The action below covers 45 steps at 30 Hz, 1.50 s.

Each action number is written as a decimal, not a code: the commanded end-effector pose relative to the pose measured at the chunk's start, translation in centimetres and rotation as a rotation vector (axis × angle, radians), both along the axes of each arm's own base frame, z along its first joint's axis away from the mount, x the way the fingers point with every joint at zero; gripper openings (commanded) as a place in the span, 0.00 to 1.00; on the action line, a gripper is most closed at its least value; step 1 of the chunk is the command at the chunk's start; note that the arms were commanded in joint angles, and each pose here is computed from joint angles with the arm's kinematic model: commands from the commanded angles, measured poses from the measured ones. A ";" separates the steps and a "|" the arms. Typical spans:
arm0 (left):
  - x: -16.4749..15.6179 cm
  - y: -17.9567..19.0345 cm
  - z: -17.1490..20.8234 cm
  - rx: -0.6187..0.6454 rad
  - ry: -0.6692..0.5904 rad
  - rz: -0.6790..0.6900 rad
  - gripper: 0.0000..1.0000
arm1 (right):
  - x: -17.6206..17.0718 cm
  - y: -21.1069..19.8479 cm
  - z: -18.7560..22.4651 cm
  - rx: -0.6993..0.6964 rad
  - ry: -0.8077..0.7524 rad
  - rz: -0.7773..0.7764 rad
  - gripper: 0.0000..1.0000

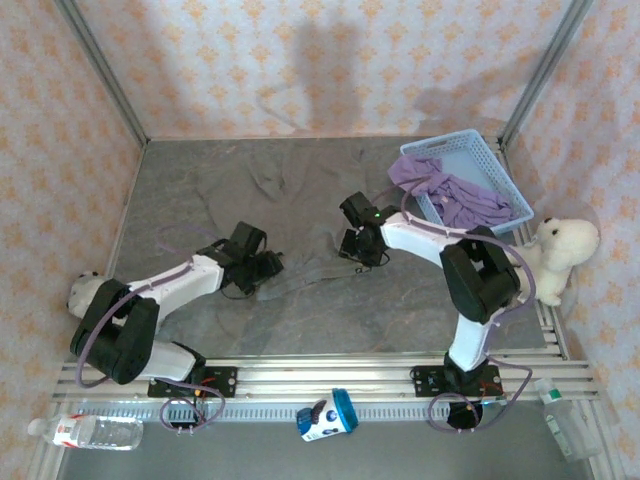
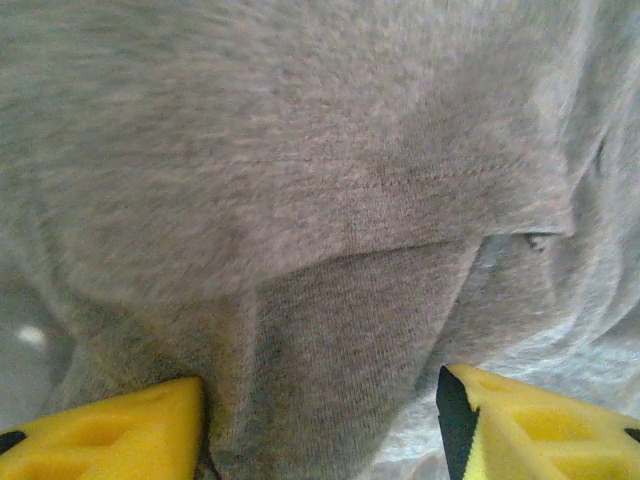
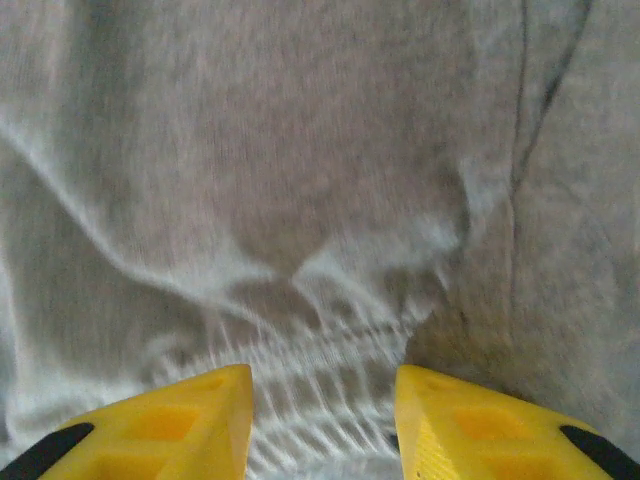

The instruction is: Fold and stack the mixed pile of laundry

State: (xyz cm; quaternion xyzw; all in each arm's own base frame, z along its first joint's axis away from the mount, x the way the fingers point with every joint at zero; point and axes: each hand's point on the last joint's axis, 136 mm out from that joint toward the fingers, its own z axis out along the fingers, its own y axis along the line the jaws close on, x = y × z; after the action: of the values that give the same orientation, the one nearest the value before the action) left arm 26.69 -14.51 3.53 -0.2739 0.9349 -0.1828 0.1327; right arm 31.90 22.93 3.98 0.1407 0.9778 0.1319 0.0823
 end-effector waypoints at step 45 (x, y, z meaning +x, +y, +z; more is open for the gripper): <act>4.2 8.8 -2.2 0.150 0.238 0.023 0.60 | 5.9 -9.3 -2.3 -0.248 0.078 0.169 0.35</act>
State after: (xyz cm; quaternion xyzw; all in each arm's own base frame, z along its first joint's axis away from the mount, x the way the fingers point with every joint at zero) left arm 34.38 -4.22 1.91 -0.3017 0.9469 -0.0802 0.0763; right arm 37.03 18.74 3.01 0.1036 0.9859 0.1164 0.0601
